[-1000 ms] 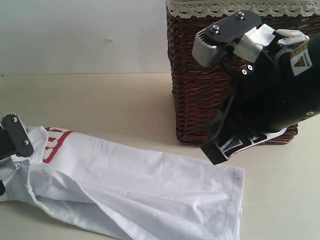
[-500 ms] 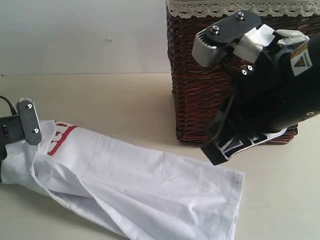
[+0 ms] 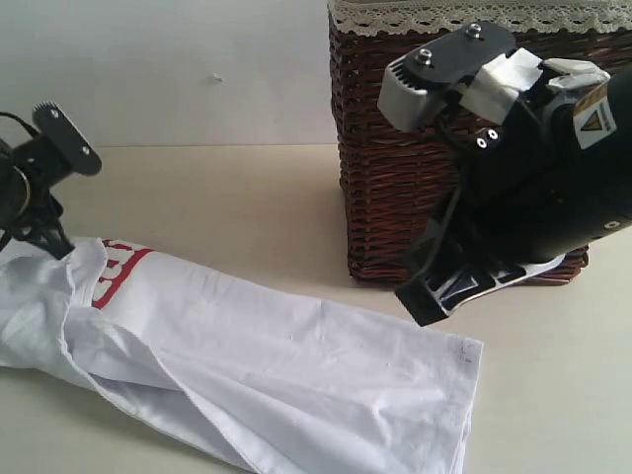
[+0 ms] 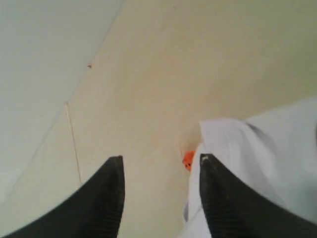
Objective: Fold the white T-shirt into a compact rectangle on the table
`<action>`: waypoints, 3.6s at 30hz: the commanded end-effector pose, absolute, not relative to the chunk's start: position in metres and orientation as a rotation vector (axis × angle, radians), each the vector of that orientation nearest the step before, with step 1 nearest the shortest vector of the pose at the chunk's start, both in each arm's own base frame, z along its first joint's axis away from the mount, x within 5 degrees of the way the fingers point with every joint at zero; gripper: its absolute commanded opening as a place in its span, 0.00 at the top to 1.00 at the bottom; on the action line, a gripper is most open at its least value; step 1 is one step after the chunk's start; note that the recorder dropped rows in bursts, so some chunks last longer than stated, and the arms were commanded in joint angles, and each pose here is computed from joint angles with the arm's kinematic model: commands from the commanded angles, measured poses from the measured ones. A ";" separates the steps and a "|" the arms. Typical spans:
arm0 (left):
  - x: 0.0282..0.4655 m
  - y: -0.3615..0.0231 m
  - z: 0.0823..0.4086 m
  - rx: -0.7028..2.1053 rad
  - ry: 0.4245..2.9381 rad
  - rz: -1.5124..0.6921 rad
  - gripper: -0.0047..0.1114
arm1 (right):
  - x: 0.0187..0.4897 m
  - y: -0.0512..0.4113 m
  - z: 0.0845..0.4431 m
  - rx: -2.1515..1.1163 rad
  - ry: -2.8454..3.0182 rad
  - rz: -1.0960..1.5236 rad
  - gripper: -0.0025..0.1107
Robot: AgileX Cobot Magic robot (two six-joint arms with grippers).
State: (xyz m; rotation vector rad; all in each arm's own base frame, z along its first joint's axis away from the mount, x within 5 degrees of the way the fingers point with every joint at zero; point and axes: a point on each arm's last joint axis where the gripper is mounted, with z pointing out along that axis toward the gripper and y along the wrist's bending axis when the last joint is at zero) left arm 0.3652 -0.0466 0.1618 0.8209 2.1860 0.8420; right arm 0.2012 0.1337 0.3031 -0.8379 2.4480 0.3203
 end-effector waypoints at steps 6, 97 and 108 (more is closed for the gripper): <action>0.365 -0.038 0.179 0.434 2.433 0.553 0.96 | 0.199 0.135 0.306 -0.833 2.449 0.345 0.98; 0.300 0.045 0.190 -0.215 2.749 0.231 0.84 | 0.302 0.144 0.142 -0.670 2.716 0.104 0.98; 0.236 0.013 0.227 0.005 2.854 0.109 0.64 | 0.266 0.161 0.245 -0.693 2.445 0.240 0.98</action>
